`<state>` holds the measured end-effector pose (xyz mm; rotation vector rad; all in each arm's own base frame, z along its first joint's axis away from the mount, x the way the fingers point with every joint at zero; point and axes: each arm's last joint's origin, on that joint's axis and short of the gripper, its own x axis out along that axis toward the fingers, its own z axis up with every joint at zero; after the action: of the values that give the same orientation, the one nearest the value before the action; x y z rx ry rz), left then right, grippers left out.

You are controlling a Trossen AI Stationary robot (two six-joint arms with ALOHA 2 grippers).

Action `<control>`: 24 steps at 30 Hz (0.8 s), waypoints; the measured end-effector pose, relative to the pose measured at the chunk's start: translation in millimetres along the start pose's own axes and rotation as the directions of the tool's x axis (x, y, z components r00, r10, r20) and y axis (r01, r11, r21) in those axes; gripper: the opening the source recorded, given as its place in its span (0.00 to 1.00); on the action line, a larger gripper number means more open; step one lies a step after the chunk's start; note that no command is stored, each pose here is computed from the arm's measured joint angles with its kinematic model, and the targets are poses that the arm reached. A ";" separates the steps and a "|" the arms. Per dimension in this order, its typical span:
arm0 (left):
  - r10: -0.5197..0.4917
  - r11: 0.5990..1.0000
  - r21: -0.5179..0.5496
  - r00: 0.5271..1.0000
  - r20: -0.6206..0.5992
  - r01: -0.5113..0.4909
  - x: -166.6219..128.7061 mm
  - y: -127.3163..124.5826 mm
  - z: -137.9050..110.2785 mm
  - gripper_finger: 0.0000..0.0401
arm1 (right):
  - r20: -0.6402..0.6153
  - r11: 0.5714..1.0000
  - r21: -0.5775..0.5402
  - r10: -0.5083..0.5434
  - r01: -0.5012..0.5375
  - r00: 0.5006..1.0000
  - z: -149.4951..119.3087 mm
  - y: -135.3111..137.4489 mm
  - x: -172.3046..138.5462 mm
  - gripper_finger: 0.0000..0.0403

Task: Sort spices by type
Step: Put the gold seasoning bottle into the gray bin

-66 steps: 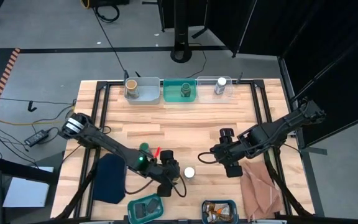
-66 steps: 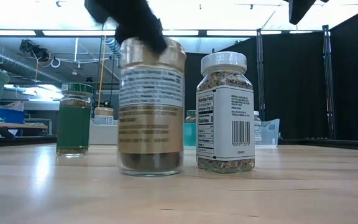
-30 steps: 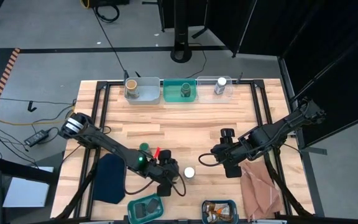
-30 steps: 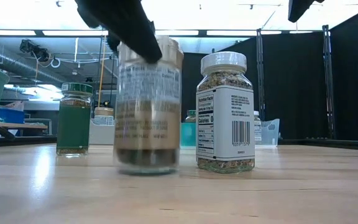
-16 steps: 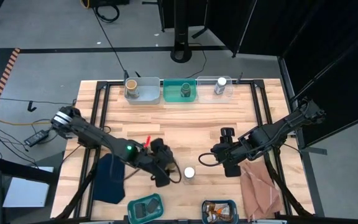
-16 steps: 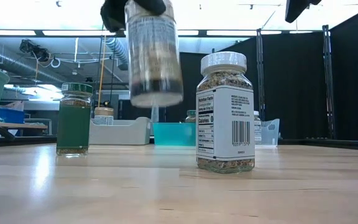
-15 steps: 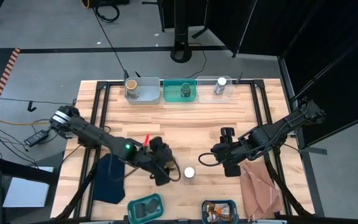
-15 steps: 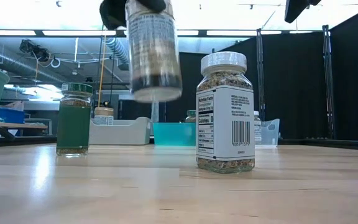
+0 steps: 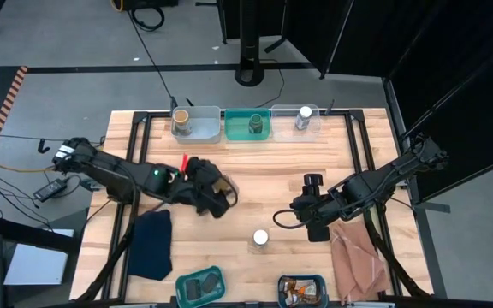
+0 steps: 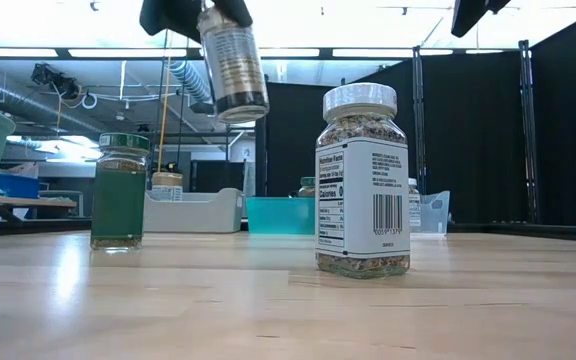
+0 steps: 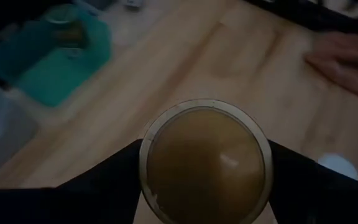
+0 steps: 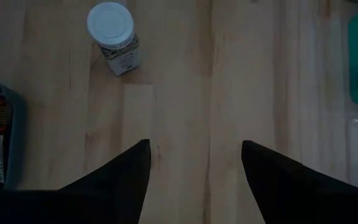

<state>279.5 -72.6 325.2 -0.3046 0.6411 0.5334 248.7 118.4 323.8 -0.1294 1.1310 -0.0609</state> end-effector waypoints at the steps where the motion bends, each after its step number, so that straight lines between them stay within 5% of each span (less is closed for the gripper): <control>1: 0.023 1.000 -0.012 1.000 0.006 -0.023 0.9 4.3 2.3 0.68 | 0.003 1.000 0.000 -0.006 0.006 1.000 0.1 -0.2 0.0 0.64; 12: 0.219 0.963 -0.157 0.976 -0.017 -0.219 24.9 50.9 26.0 0.69 | 0.026 0.998 0.002 -0.058 0.058 0.998 0.9 -1.6 -0.1 0.64; 24: 0.469 0.831 -0.335 0.883 -0.007 -0.444 44.1 109.7 50.4 0.69 | 0.046 0.992 0.051 -0.122 0.119 0.992 3.0 -6.9 0.9 0.64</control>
<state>272.5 55.7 324.0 -0.4455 0.5485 1.1182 251.9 111.7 325.2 -0.1550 1.0710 -0.1915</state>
